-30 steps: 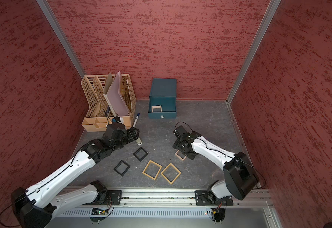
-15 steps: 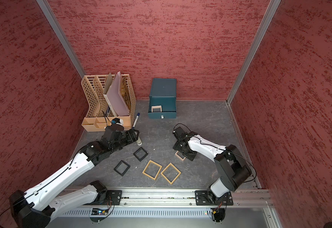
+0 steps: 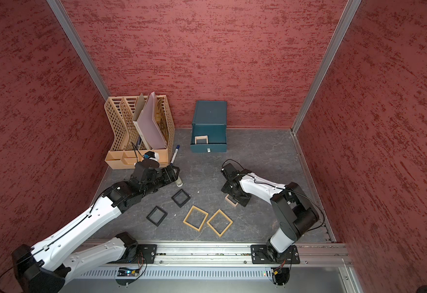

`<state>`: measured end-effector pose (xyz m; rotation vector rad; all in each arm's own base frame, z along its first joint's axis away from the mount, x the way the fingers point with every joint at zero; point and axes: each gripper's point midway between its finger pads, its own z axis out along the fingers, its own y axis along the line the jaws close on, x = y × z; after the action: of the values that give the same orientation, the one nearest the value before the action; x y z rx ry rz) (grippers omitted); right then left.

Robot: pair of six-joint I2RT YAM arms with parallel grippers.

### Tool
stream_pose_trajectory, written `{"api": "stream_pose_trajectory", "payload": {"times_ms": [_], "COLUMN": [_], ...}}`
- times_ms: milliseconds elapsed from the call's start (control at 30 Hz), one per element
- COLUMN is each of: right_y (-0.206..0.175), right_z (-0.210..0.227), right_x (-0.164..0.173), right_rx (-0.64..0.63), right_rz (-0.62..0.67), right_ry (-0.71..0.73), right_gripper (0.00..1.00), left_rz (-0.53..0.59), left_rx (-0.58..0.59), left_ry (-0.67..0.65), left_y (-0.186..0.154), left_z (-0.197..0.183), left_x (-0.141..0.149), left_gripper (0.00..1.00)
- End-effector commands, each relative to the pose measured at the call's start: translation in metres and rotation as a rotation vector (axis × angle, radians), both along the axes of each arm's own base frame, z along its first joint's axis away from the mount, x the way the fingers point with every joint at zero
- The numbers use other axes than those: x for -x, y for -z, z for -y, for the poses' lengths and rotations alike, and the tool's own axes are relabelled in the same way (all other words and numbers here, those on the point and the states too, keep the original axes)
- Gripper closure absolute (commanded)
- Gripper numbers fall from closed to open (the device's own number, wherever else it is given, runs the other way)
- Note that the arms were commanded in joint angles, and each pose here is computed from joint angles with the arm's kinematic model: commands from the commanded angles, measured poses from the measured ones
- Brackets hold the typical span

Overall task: Place the brooch boxes into the drawer by color
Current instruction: Pick up the brooch box from the center of the board.

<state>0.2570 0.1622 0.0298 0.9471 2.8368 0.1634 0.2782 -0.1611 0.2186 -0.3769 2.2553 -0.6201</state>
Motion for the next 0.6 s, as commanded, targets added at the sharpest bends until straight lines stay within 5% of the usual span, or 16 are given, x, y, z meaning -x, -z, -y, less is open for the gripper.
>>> {"api": "stream_pose_trajectory", "payload": {"times_ms": [0,567], "right_y": [0.006,-0.003], "right_z": [0.004,0.01], "right_x": [0.003,0.0], "right_rx": [0.01,0.065], "right_rz": [-0.021,0.001], "right_ry": [0.022,-0.001], "right_gripper": [0.09,0.34], "left_rz": [0.023,0.037], "left_rx": [0.009,0.025], "left_ry": [0.004,0.014], "left_y": [-0.003,-0.006], "left_z": [0.001,0.006], "left_x": [-0.001,-0.004], "left_gripper": [0.23,0.23]}}
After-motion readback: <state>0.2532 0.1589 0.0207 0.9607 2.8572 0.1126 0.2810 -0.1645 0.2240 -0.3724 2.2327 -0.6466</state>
